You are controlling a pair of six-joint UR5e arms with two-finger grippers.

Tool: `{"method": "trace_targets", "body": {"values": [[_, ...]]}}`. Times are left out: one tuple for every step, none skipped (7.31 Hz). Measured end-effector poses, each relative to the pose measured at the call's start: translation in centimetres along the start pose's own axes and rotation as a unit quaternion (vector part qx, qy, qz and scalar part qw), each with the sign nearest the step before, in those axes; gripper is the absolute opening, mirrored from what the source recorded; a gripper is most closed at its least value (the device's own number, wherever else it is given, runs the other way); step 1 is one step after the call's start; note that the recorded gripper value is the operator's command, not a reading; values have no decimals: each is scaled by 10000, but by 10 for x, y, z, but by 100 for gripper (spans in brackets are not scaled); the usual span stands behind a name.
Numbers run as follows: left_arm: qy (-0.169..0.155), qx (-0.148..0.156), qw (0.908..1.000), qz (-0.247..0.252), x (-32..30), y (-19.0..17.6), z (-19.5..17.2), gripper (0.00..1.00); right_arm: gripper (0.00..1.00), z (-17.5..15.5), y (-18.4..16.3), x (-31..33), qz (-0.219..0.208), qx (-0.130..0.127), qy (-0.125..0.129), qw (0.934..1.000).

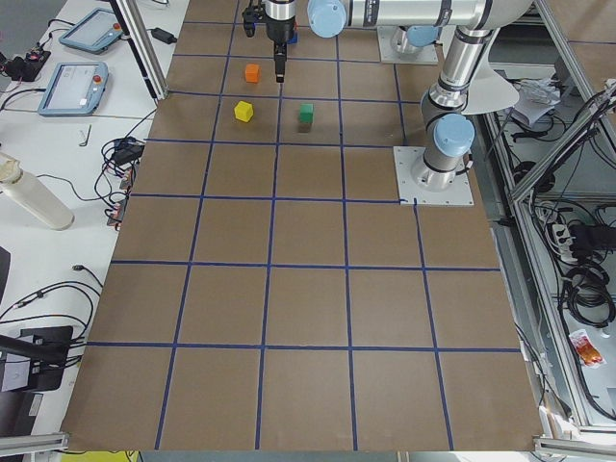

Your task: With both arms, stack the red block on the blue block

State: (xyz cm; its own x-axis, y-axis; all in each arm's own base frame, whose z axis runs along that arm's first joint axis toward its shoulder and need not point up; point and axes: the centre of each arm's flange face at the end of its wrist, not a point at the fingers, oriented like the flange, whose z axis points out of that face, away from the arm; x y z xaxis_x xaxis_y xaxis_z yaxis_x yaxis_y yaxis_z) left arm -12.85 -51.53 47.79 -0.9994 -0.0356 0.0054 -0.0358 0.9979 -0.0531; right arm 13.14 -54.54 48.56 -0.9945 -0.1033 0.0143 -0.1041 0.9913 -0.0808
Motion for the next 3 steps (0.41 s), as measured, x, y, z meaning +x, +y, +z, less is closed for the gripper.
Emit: {"method": "trace_targets", "body": {"values": [[6,-32,10000,1,0,4,3,100,100,0,1,0,64,-12,-7,10000],[7,-58,10000,0,0,7,7,100,100,-1,1,0,157,2,-2,9999],[6,-62,10000,-1,0,10,10,100,100,-3,1,1,200,9,14,9998]]}}
